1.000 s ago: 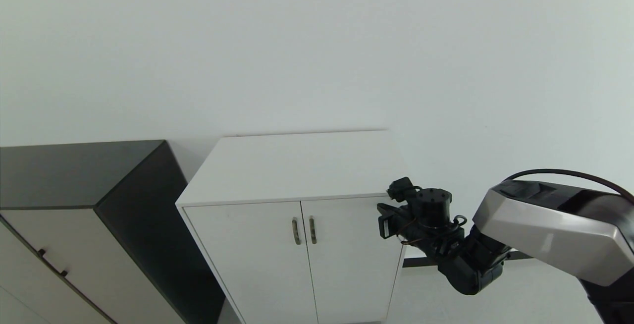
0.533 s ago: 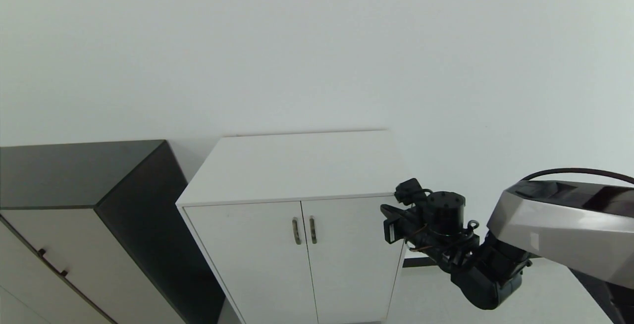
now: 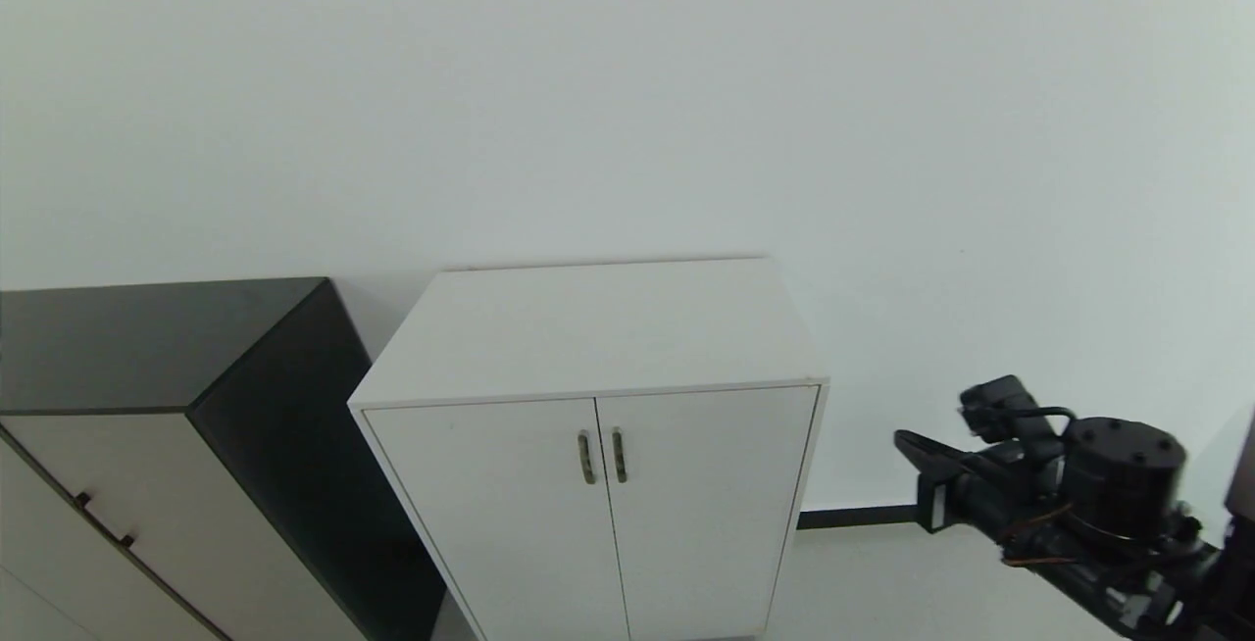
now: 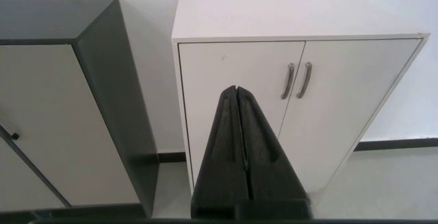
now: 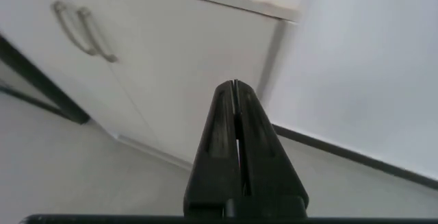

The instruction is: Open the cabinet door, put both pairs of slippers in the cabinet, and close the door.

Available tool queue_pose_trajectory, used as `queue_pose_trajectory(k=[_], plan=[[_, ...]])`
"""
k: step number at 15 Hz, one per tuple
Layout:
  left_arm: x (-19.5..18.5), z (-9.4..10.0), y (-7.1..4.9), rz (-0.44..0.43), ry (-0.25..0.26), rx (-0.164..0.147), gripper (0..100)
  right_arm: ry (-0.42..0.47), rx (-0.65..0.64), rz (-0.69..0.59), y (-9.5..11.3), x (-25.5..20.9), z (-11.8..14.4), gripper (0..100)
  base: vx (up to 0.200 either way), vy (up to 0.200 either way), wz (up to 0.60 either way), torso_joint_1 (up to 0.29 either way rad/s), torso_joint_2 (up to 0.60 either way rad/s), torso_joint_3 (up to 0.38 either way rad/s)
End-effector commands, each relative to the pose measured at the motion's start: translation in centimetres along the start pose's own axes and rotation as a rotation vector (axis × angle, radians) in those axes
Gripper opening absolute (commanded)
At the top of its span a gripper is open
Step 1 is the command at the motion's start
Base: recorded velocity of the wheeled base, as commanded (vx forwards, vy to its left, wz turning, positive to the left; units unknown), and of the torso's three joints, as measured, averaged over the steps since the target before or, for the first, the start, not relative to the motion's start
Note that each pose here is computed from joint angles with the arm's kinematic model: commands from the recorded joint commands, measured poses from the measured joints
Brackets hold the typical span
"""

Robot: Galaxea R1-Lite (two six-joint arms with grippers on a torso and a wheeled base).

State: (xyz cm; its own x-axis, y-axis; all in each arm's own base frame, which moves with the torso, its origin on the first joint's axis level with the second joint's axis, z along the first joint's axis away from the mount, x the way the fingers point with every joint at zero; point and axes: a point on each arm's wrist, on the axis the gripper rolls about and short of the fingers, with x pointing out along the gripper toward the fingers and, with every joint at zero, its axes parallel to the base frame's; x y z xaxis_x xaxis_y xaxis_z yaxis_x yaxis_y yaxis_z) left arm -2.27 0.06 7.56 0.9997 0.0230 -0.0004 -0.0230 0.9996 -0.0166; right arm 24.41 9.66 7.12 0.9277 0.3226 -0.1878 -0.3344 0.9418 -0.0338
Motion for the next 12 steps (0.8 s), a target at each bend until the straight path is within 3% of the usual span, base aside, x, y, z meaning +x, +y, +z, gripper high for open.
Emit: queue_pose_trajectory(k=[1, 4, 8, 12], plan=[[0.0, 0.0, 0.0, 0.000, 0.000, 0.000, 0, -0.002, 0.001, -0.184, -4.2, -5.9, 0.6, 0, 0.000, 0.000, 0.00, 0.000, 0.00, 0.000], [0.0, 0.0, 0.0, 0.000, 0.000, 0.000, 0, 0.030, 0.030, -0.299, -5.9, -9.6, 1.3, 0, 0.000, 0.000, 0.00, 0.000, 0.00, 0.000], [0.0, 0.0, 0.0, 0.000, 0.000, 0.000, 0, 0.159, 0.072, -0.294, -4.0, -17.8, 0.7, 0, 0.000, 0.000, 0.00, 0.000, 0.00, 0.000], [0.0, 0.0, 0.0, 0.002, 0.000, 0.000, 0, 0.123, 0.069, -0.281, -1.6, -24.3, -2.4, 0, 0.000, 0.000, 0.00, 0.000, 0.00, 0.000]])
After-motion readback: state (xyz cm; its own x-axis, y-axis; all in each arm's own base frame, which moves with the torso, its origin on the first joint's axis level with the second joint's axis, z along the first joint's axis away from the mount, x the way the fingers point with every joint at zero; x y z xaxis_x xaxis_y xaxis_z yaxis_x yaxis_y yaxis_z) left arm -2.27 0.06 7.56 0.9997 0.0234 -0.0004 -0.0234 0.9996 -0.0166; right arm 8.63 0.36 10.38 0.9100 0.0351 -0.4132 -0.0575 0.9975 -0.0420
